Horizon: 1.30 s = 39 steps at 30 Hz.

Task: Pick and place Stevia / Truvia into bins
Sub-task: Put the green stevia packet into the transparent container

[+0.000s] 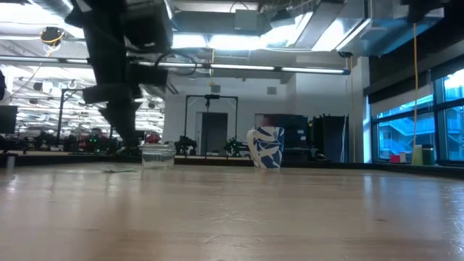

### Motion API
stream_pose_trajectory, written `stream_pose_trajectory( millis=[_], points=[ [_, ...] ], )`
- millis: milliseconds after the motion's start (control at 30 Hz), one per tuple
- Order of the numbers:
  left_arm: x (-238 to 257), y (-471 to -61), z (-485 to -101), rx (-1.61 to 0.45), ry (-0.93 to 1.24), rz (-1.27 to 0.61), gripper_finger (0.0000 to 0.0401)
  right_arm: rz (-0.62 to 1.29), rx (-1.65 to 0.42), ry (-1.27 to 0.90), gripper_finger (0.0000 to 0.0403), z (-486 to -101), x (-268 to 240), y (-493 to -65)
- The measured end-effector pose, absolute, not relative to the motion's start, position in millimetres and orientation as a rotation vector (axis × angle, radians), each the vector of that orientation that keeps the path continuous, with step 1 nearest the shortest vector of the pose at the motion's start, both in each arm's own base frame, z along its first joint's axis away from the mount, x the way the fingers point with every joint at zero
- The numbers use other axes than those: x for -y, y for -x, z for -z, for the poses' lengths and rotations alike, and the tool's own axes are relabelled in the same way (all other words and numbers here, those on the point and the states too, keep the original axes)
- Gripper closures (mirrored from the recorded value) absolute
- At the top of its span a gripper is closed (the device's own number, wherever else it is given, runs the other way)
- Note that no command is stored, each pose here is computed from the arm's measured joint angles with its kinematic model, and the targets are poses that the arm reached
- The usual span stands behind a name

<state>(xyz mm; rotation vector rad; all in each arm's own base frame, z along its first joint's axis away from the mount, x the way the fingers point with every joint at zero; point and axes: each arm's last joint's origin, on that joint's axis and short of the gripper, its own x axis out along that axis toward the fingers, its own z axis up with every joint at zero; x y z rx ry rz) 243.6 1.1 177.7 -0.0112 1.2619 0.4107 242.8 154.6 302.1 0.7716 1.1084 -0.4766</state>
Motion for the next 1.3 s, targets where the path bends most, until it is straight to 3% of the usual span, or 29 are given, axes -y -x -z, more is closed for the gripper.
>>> stream_pose_trajectory(
  millis=[367, 900, 1300],
  points=[
    [-13.5, -234.7, -149.0, -1.237, 0.143, -0.404, 0.0393, 0.373, -1.059, -0.729, 0.0277, -305.3, -137.6, -263.0],
    [-15.1, -228.4, -133.3, -1.264, 0.154, -0.416, 0.0398, 0.355, -1.056, -0.717, 0.0277, -305.8, -137.9, -263.8],
    [2.1, -245.3, -123.4, -1.201, 0.222, -0.244, 0.0399, 0.336, -1.052, -0.69, 0.0277, -306.0, -138.1, -264.5]
  ],
)
